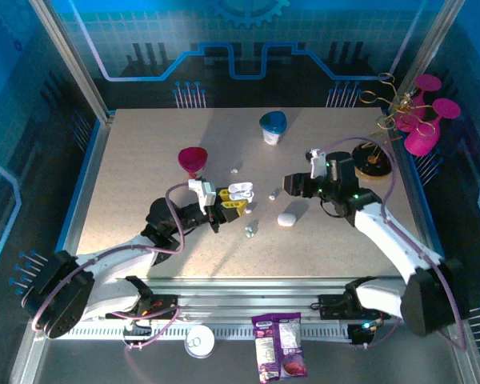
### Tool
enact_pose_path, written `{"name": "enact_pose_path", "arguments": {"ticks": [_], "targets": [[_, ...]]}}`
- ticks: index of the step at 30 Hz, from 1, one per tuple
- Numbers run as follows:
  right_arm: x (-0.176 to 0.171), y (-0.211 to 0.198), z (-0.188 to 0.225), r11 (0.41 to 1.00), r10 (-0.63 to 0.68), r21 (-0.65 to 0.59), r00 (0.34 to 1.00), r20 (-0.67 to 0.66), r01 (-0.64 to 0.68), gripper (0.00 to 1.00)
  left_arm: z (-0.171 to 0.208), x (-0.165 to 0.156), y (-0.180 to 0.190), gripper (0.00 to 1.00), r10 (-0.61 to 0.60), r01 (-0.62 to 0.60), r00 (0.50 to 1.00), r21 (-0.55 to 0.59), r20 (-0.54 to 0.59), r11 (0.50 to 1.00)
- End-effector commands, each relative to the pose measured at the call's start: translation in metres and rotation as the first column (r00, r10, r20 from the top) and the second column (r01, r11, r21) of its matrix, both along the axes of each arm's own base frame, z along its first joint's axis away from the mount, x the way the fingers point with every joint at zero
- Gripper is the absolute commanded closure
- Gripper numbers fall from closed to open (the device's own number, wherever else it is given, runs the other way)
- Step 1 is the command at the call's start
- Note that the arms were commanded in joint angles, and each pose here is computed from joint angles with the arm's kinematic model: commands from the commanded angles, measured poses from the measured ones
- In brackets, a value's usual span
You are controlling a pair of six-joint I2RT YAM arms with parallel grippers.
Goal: Insert the wireless bluetooth earbuds into the charging case
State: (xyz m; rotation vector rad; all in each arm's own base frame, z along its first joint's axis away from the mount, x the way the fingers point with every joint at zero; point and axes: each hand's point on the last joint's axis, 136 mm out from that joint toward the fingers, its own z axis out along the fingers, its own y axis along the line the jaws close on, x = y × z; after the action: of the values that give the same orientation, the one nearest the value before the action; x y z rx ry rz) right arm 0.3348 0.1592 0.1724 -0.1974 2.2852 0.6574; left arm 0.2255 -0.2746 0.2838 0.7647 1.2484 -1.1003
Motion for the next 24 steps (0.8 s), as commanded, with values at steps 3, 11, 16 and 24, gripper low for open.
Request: {"name": "enact_pose_path", "arguments": {"ticks": [3,11,16,24], "targets": [[0.014,0.013,-0.029,1.000,0.010,-0.008,0.991,-0.133,-0.012,0.39,-0.007,-0.006,0.006,1.00,0.017,-0.018,1.000,0.057,0.017,0.998],[0.035,0.062,-0.083,0.980,0.162,-0.069,0.949,-0.270,-0.187,0.40,-0.005,-0.010,0.004,1.00,-0.007,0.007,1.000,0.049,0.015,0.999],[0.049,0.080,-0.105,0.967,0.197,-0.099,0.932,-0.306,-0.236,0.40,-0.006,-0.012,0.003,1.00,-0.014,0.013,1.000,0.048,0.007,0.999],[0.052,0.088,-0.134,0.947,0.243,-0.116,0.903,-0.354,-0.301,0.37,-0.007,-0.018,0.001,1.00,-0.040,0.039,0.999,0.056,0.019,0.998]]}}
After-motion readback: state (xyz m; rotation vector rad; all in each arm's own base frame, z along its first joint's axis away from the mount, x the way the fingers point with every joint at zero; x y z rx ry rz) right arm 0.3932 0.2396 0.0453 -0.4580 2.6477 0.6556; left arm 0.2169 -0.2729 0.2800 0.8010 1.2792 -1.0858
